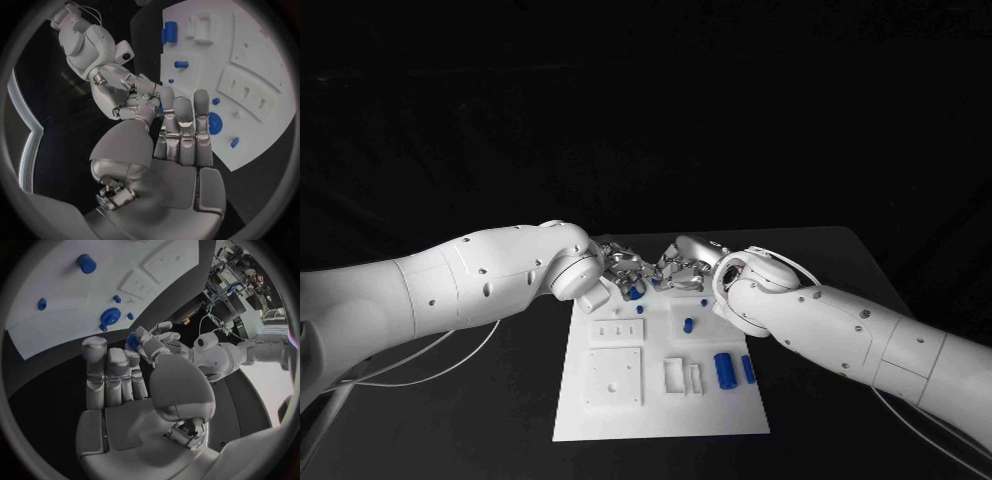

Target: Assemble the parts on the task board

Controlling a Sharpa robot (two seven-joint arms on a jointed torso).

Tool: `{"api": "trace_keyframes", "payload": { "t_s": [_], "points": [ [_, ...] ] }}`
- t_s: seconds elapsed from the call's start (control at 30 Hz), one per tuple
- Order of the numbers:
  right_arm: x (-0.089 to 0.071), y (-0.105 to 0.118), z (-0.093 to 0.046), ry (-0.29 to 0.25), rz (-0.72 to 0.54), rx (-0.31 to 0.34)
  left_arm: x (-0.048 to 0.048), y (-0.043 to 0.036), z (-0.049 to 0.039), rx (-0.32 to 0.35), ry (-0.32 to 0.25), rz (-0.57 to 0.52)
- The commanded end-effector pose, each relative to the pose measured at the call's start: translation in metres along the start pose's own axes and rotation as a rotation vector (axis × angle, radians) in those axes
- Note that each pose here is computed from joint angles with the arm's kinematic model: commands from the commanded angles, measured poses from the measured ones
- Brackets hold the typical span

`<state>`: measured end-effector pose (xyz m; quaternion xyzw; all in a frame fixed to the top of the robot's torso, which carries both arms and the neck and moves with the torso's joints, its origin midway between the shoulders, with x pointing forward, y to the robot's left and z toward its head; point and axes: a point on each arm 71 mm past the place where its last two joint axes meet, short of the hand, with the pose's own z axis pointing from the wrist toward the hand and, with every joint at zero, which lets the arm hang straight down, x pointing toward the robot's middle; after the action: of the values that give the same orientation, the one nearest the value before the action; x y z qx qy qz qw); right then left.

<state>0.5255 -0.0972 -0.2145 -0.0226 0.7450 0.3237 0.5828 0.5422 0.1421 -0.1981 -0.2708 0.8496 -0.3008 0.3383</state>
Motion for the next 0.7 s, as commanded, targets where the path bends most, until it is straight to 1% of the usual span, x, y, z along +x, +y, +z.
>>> {"api": "trace_keyframes", "payload": {
  "t_s": [0.03,0.37,0.7],
  "points": [
    [0.0004,0.0024,0.0005,-0.001,0.009,-0.014,0.0004,-0.0012,0.0004,0.021,-0.016,0.013],
    [-0.0015,-0.0014,-0.0002,-0.022,0.020,-0.013,-0.0022,0.0010,0.0004,0.017,-0.036,0.021],
    [-0.0053,-0.0059,-0.0033,-0.062,0.029,-0.031,-0.0073,0.0064,-0.0007,-0.011,-0.055,0.044]
  ]
}}
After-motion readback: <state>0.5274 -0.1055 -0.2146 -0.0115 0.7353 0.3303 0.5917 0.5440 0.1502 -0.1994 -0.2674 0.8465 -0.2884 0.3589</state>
